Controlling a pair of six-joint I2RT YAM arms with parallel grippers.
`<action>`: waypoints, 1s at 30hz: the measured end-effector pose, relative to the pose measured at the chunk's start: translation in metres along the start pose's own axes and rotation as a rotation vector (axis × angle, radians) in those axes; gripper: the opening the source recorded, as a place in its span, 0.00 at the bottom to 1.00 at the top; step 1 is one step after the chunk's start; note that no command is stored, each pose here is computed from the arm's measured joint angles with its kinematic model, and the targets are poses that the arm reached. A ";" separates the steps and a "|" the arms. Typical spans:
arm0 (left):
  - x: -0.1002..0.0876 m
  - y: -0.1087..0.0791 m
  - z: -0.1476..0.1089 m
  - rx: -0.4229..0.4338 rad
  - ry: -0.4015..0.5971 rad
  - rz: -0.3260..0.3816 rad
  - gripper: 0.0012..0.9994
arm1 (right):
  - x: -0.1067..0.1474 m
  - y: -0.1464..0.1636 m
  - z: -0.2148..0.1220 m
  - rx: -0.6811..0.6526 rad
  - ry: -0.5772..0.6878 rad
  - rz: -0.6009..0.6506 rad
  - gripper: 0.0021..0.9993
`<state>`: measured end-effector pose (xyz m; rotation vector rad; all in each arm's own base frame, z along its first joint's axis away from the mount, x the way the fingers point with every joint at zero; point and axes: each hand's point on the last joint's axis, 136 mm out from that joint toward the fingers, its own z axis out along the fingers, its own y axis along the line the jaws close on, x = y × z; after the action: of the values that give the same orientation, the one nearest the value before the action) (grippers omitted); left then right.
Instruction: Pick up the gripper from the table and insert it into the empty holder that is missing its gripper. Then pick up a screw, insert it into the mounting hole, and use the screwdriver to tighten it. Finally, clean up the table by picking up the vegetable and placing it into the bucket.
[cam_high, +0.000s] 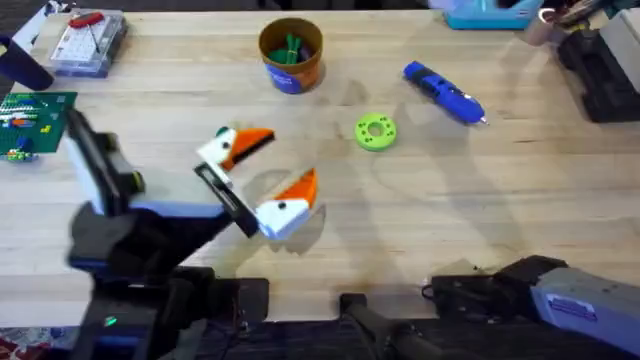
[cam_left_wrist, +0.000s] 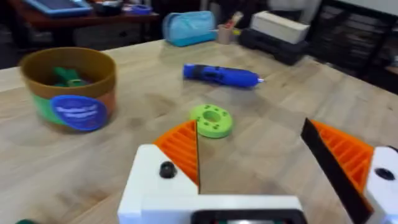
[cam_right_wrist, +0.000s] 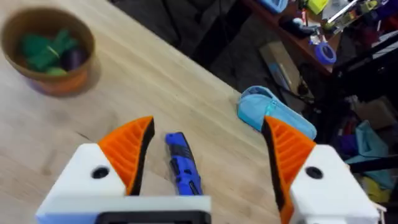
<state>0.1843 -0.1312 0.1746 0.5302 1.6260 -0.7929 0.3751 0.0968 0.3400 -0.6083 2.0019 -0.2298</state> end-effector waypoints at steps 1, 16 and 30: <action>-0.008 0.003 -0.002 -0.031 0.000 0.009 0.99 | -0.004 -0.003 -0.011 0.004 -0.022 0.026 1.00; -0.068 0.080 -0.023 -0.441 0.363 -0.084 0.99 | 0.051 0.020 -0.113 -0.109 0.078 0.231 1.00; -0.043 0.142 -0.056 -0.777 0.570 -0.128 0.99 | 0.140 0.063 -0.110 -0.188 0.232 0.342 1.00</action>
<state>0.2580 0.0085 0.1916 0.0812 2.3334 -0.0354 0.2061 0.0697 0.2608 -0.3564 2.3322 0.1014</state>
